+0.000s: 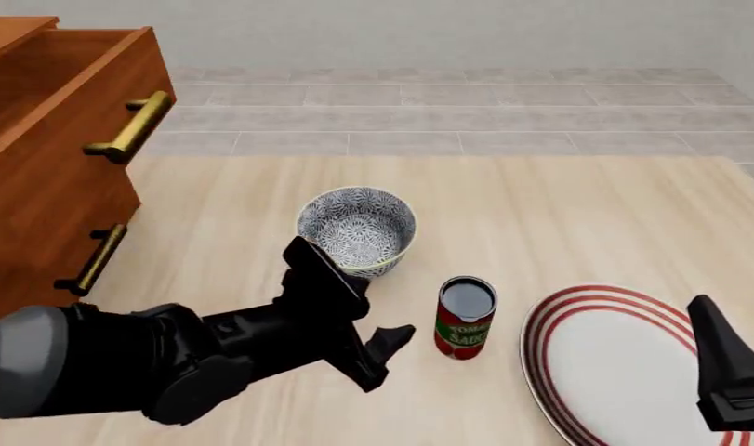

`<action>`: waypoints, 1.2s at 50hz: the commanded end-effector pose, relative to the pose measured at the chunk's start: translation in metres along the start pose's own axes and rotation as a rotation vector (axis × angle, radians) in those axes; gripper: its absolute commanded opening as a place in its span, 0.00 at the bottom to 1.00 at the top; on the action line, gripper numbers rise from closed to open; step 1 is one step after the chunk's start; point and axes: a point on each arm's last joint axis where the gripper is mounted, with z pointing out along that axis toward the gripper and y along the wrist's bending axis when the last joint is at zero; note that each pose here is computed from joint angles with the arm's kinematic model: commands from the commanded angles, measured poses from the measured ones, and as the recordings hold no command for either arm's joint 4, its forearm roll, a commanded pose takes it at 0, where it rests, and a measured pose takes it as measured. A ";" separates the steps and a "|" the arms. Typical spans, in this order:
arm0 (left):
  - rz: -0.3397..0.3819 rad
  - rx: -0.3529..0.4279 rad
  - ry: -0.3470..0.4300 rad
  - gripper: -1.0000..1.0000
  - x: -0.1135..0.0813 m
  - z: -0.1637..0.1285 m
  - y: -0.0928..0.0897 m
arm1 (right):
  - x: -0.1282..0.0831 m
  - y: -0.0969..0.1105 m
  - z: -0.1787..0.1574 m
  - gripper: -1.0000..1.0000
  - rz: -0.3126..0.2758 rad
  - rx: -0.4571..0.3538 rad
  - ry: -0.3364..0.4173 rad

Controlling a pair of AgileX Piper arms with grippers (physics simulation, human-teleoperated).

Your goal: Put the ketchup in the top drawer of the cabinet.

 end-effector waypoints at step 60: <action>0.113 0.050 0.042 1.00 0.006 0.085 -0.019 | -0.001 0.002 0.000 1.00 -0.057 -0.041 -0.010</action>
